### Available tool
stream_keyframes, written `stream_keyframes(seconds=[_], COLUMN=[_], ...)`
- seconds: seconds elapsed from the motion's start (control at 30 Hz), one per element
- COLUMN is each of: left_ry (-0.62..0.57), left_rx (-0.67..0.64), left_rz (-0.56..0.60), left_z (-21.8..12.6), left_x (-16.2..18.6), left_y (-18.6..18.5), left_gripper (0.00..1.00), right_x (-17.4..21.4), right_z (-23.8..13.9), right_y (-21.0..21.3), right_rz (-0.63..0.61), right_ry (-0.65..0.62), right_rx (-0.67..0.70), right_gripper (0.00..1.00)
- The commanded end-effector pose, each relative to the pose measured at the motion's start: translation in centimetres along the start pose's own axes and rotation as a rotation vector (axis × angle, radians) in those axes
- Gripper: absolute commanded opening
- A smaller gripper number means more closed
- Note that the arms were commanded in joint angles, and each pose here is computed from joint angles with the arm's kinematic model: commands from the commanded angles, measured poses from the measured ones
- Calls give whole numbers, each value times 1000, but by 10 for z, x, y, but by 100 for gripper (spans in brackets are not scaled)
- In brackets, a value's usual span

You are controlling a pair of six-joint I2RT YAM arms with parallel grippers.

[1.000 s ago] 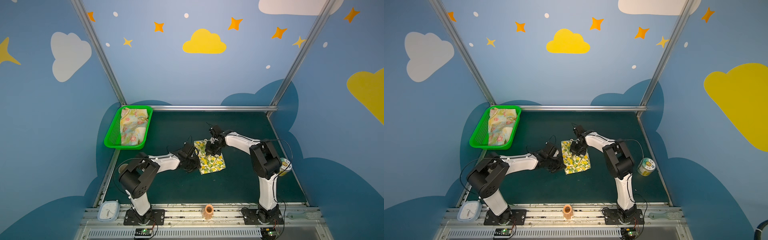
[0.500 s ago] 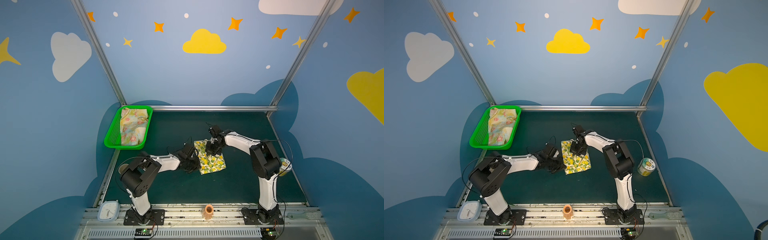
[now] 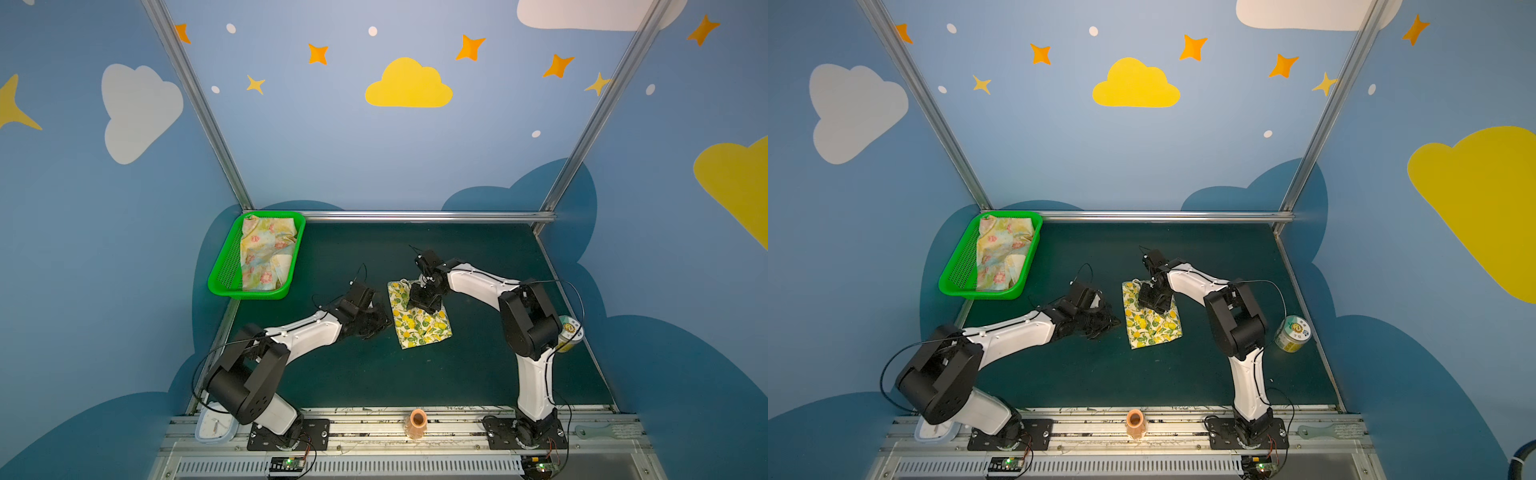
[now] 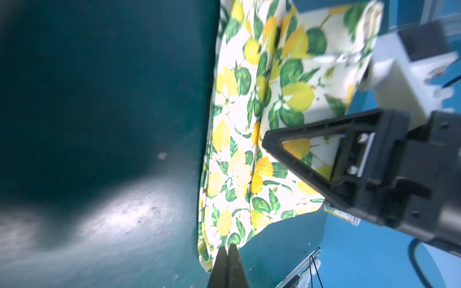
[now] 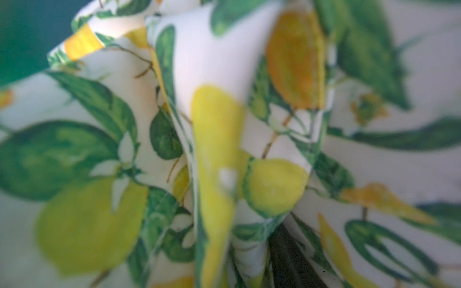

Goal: Fold and stack the skirts

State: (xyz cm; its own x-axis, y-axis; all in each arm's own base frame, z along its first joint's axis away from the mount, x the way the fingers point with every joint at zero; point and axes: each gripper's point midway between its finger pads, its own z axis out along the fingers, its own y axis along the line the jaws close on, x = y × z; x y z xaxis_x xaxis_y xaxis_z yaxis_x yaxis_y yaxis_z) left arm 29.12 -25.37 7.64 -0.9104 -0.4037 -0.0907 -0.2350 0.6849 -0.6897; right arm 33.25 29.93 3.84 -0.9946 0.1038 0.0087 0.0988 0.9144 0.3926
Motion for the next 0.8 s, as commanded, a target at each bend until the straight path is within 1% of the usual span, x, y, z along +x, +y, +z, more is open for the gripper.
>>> stream_keyframes(seconds=[0.0, 0.13, 0.33, 0.57, 0.77], left_ry=[-17, -41, -62, -82, -81], left_rx=[-43, -42, -42, -38, -42], left_rz=[-1, -7, -9, -12, -2], left_z=[-9, -17, -25, -33, -34], left_x=[-1, -6, -9, -11, -13], left_y=[14, 16, 19, 21, 20], left_gripper=[4, 4, 4, 4, 4], right_x=[1, 2, 4, 6, 9], right_z=[-18, -24, -32, -45, -61], right_y=[17, 23, 31, 40, 47], right_rz=[-13, -16, -17, -18, -28], right_ry=[-18, -17, -24, -36, -61], right_rx=[-40, -57, -78, -105, -128], right_gripper=[48, 54, 61, 63, 63])
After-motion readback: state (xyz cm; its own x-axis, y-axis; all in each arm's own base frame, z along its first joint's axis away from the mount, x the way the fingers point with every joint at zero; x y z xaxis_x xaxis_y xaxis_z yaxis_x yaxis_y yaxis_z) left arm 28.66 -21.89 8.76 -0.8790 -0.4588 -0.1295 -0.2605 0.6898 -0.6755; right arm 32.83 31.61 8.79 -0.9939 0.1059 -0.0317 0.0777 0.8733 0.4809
